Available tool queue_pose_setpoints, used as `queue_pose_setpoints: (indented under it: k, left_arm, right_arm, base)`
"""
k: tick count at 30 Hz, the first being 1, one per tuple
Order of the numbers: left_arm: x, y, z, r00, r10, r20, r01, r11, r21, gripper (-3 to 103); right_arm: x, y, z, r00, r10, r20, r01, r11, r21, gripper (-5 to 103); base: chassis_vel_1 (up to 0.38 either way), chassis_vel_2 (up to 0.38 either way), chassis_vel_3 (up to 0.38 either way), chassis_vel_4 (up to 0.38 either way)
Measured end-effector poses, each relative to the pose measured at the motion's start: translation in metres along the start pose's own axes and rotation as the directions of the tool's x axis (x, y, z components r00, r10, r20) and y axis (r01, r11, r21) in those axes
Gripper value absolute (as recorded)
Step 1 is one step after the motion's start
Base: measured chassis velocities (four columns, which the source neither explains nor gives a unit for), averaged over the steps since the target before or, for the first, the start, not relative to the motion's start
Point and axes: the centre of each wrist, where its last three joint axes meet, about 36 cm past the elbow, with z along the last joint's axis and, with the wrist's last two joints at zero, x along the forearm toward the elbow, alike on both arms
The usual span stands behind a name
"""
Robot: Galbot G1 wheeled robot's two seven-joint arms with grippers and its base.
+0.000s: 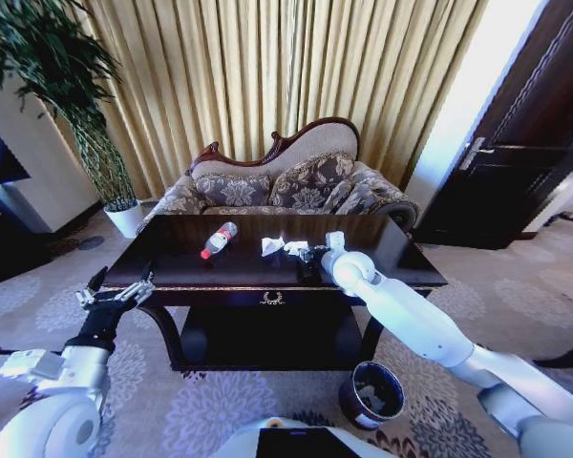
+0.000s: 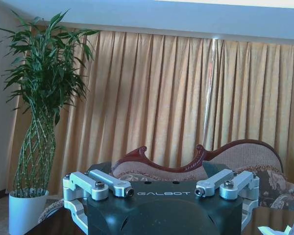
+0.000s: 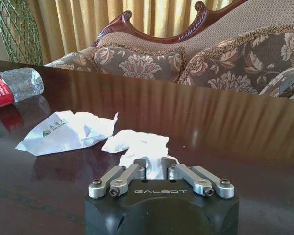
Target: Move to the front of the table and place the trash on the table into the trash bin.
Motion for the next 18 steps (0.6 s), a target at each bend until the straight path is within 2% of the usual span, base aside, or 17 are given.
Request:
queue_pose_setpoints:
  k: [1, 3, 4, 6, 14, 18]
  left_arm:
    - [0.0, 0.0, 0.0, 1.0, 0.0, 0.0, 0.0, 1.0, 0.0, 100]
    - [0.0, 0.0, 0.0, 1.0, 0.0, 0.002, 0.0, 1.0, -0.001, 100]
    - [0.0, 0.0, 0.0, 1.0, 0.0, 0.002, 0.0, 1.0, -0.001, 100]
    - [0.0, 0.0, 0.0, 1.0, 0.0, 0.003, 0.0, 1.0, 0.0, 100]
    - [0.0, 0.0, 0.0, 1.0, 0.0, 0.004, 0.0, 1.0, 0.003, 100]
    - [0.0, 0.0, 0.0, 1.0, -0.001, 0.005, 0.001, 1.0, 0.005, 100]
  right_arm:
    - [0.0, 0.0, 0.0, 1.0, 0.0, 0.0, 0.0, 1.0, 0.0, 20]
    - [0.0, 0.0, 0.0, 1.0, 0.001, 0.0, -0.001, 1.0, 0.001, 9]
    - [0.0, 0.0, 0.0, 1.0, 0.001, 0.0, -0.001, 1.0, 0.001, 9]
    - [0.001, 0.0, 0.001, 1.0, 0.001, 0.001, -0.001, 1.0, 0.002, 2]
    - [0.005, 0.0, 0.004, 1.0, -0.003, 0.022, 0.003, 1.0, -0.015, 0]
    - [0.018, -0.001, 0.012, 0.993, -0.021, 0.113, 0.029, 0.997, -0.069, 0]
  base:
    - [0.0, 0.0, 0.0, 0.0]
    - [0.0, 0.0, 0.0, 0.0]
    - [0.0, 0.0, 0.0, 0.0]
    - [0.0, 0.0, 0.0, 0.0]
    - [0.0, 0.0, 0.0, 0.0]
    - [0.0, 0.0, 0.0, 0.0]
